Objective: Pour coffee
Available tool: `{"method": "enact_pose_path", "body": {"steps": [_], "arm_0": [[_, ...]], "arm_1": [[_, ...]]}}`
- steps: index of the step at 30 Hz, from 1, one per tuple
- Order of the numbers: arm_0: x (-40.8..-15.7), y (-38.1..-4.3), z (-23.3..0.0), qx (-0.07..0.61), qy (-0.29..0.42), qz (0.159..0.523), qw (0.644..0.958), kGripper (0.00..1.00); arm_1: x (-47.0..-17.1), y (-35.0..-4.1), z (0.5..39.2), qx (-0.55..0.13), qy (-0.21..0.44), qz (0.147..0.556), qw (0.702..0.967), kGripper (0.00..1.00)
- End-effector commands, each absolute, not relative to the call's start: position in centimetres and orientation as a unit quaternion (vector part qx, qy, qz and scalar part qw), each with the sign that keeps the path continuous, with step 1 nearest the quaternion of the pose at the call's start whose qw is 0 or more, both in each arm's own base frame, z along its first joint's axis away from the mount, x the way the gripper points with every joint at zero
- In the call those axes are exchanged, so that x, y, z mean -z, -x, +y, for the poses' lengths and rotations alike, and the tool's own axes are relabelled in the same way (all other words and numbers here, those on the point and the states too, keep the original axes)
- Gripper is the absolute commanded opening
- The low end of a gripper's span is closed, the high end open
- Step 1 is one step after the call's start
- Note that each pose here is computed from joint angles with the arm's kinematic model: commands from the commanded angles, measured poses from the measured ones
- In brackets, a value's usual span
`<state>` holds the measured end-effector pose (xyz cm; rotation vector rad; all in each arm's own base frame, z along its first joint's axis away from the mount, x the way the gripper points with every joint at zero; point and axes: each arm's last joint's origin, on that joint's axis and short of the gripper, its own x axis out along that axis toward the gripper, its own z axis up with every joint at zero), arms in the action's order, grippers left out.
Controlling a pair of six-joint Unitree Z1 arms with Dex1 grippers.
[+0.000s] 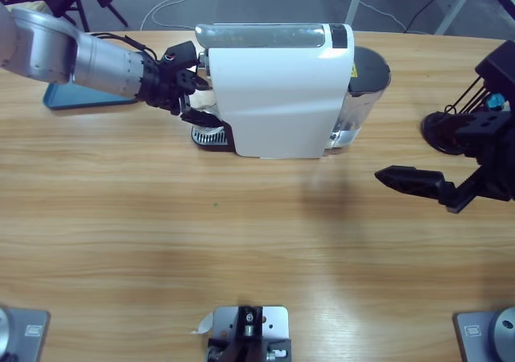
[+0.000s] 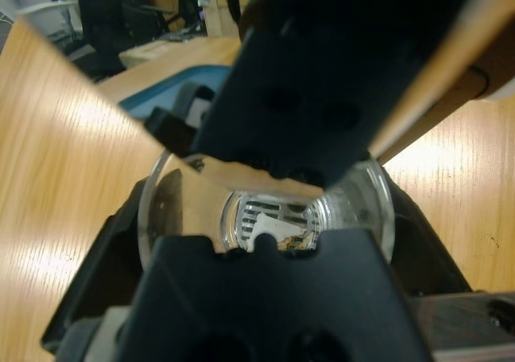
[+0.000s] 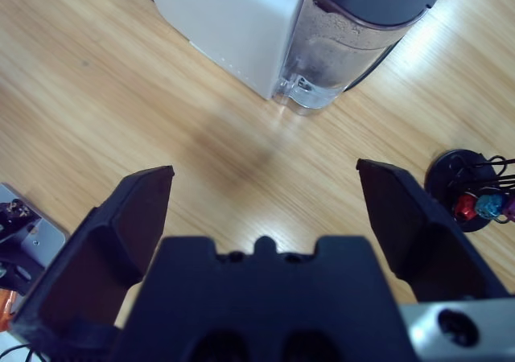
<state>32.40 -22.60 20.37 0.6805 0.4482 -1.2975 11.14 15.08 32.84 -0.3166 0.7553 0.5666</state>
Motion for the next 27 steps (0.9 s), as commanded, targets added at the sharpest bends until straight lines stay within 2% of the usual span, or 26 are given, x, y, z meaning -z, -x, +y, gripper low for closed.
{"method": "enact_pose_path", "body": {"steps": [1, 4, 8, 12, 15, 18, 20, 23, 24, 25, 27], "arm_0": [[-18.0, -30.7, -22.2, 0.588, -0.309, 0.251, 0.705, 0.985], [-18.6, -30.2, -20.7, 0.573, -0.310, 0.256, 0.714, 1.000], [-20.1, -30.1, -19.3, 0.558, -0.308, 0.244, 0.731, 1.000], [-22.9, -29.1, -18.0, 0.542, -0.293, 0.224, 0.755, 1.000], [-25.3, -26.7, -16.4, 0.526, -0.290, 0.206, 0.772, 1.000], [-26.3, -24.1, -15.4, 0.509, -0.305, 0.229, 0.772, 1.000], [-27.1, -21.9, -14.2, 0.489, -0.282, 0.248, 0.788, 1.000], [-28.1, -19.2, -12.8, 0.470, -0.231, 0.256, 0.812, 1.000], [-28.3, -18.4, -12.6, 0.465, -0.221, 0.257, 0.818, 1.000], [-28.3, -17.8, -12.4, 0.461, -0.216, 0.257, 0.821, 1.000], [-28.1, -17.0, -12.1, 0.451, -0.218, 0.263, 0.825, 1.000]], "arm_1": [[-31.3, -11.3, 15.6, -0.262, 0.159, 0.374, 0.875, 1.000], [-31.2, -11.4, 15.7, -0.261, 0.156, 0.377, 0.875, 1.000], [-31.3, -11.3, 15.7, -0.260, 0.152, 0.376, 0.876, 1.000], [-31.2, -11.3, 15.7, -0.259, 0.151, 0.377, 0.876, 1.000], [-31.7, -11.3, 15.7, -0.260, 0.147, 0.370, 0.880, 1.000], [-33.6, -11.7, 15.6, -0.253, 0.129, 0.346, 0.894, 1.000], [-35.8, -13.2, 15.5, -0.224, 0.106, 0.322, 0.914, 1.000], [-38.7, -16.9, 16.2, -0.193, 0.079, 0.302, 0.930, 1.000], [-39.3, -18.4, 16.7, -0.188, 0.069, 0.304, 0.931, 0.976], [-39.7, -20.0, 17.3, -0.186, 0.064, 0.312, 0.930, 0.865], [-40.6, -23.3, 18.2, -0.238, 0.069, 0.330, 0.911, 0.483]]}}
